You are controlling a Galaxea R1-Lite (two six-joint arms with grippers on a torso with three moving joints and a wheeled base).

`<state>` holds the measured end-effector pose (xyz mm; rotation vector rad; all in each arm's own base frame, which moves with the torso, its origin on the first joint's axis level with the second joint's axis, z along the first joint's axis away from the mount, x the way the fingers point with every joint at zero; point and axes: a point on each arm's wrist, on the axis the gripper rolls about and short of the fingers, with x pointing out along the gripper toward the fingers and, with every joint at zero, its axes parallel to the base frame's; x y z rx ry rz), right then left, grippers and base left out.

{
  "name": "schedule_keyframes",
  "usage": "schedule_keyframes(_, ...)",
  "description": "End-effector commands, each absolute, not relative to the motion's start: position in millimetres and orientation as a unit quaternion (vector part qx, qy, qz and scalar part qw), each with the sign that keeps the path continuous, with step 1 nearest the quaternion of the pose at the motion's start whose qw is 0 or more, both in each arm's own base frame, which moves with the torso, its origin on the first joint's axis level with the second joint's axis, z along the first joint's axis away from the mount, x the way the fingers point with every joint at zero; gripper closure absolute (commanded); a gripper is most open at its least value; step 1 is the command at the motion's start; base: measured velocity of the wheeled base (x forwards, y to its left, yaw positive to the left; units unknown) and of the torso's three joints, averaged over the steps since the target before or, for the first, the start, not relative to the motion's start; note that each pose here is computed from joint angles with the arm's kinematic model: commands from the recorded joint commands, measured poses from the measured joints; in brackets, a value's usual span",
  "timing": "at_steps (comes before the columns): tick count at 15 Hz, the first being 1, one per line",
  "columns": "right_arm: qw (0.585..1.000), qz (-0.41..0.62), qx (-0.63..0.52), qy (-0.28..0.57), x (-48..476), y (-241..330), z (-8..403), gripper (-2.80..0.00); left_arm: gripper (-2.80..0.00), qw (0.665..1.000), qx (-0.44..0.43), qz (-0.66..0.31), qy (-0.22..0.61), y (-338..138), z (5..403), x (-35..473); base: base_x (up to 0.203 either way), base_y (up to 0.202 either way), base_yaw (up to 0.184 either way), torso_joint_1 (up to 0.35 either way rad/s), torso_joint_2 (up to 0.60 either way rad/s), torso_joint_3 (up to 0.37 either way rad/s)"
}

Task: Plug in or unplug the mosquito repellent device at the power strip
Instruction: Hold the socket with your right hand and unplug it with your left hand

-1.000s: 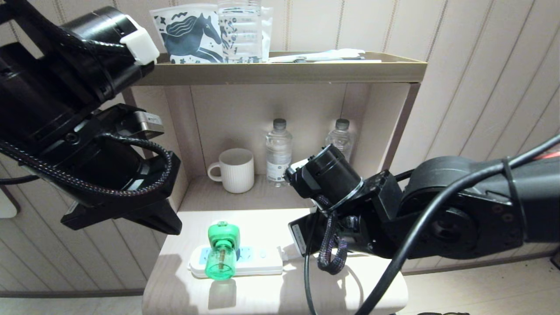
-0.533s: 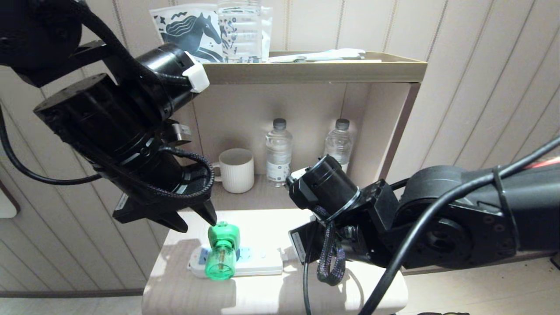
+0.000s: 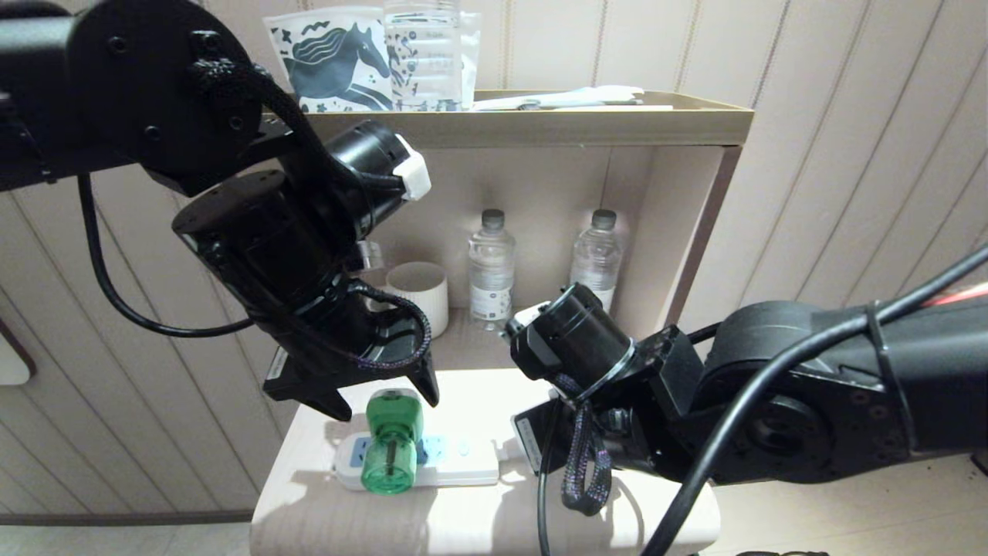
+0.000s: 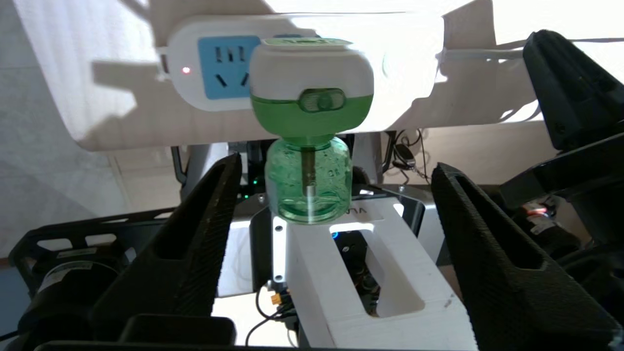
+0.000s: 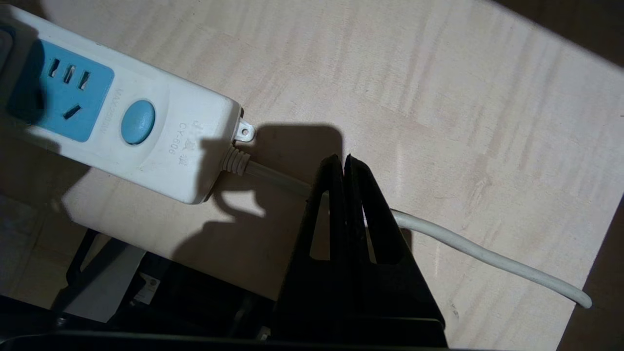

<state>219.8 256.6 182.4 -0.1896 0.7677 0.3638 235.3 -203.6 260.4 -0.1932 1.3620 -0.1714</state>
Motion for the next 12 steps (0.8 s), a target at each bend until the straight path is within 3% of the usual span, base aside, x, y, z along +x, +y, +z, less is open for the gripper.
schedule_keyframes(1, 0.907, 0.175, -0.091, 0.371, 218.6, 255.4, 183.5, 0.00, -2.80, 0.762, -0.083, -0.072, 0.638, -209.0, 251.7, 239.1, 0.000, 0.000, 0.000, 0.000, 0.00, 0.000)
schedule_keyframes(12, 0.909, 0.178, -0.086, 0.368, 218.3, 258.3, 185.7, 0.00, -2.80, 0.749, -0.075, -0.054, 0.656, -219.7, 227.4, 256.2, 0.000, 0.000, 0.000, 0.000, 0.00, 0.000)
